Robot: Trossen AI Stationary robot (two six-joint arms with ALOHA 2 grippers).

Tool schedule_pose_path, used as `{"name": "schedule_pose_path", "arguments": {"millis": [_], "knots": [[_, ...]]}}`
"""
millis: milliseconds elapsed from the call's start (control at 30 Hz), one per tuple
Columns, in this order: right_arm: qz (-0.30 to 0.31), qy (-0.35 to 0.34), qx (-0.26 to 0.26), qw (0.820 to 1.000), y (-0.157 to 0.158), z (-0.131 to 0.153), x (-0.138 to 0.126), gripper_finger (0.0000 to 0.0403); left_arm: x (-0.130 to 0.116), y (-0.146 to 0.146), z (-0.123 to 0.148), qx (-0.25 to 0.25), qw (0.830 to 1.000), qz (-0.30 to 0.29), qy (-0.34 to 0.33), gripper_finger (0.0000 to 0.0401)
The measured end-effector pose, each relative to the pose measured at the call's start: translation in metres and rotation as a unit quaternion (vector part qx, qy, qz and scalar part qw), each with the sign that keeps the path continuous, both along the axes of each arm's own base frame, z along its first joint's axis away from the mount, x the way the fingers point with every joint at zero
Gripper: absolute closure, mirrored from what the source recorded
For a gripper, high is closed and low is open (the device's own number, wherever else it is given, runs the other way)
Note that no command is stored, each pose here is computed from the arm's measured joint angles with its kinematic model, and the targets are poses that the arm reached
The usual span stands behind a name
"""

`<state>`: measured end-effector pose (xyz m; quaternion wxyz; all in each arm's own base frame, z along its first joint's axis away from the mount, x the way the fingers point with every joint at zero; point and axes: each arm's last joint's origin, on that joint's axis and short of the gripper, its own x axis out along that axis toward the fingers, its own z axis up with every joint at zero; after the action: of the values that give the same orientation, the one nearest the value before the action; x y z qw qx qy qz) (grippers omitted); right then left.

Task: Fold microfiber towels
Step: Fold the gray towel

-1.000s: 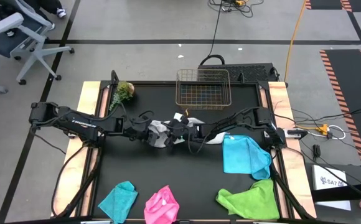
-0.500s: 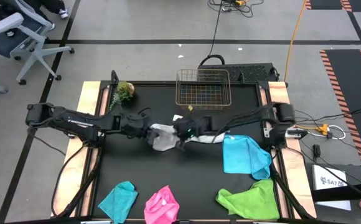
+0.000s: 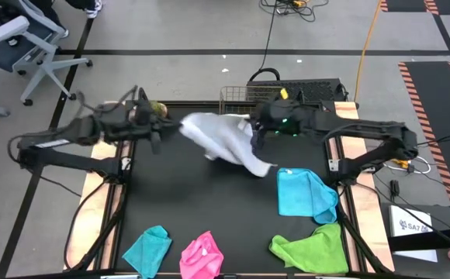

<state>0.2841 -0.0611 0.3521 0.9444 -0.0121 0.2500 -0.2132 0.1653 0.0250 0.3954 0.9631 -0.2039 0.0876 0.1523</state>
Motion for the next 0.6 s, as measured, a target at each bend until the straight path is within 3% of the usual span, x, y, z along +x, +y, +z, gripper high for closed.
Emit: {"name": "schedule_pose_path", "arguments": {"millis": [100,200,333,433,500,600], "knots": [[0.021,-0.026,0.008,0.999,0.000,0.015,-0.016,0.0402,-0.010,0.001,0.015,0.012,0.998,0.040,0.056,0.0400],[0.078,-0.070,0.057,0.993,0.006,0.027,-0.026,0.0403,-0.006,0.003,0.017,0.008,0.994,0.059,0.089,0.0400],[0.187,-0.098,0.156,0.965,0.018,0.035,-0.034,0.0403,0.014,0.006,0.007,0.010,0.991,0.058,0.123,0.0400],[0.236,-0.098,0.194,0.947,0.023,0.037,-0.038,0.0403,0.027,0.009,-0.002,0.020,0.986,0.057,0.153,0.0401],[0.242,-0.090,0.203,0.945,0.022,0.036,-0.042,0.0403,0.032,0.013,-0.005,0.026,0.984,0.062,0.163,0.0401],[0.204,-0.081,0.192,0.957,0.012,0.034,-0.046,0.0403,0.032,0.022,-0.006,0.035,0.981,0.084,0.172,0.0401]]}}
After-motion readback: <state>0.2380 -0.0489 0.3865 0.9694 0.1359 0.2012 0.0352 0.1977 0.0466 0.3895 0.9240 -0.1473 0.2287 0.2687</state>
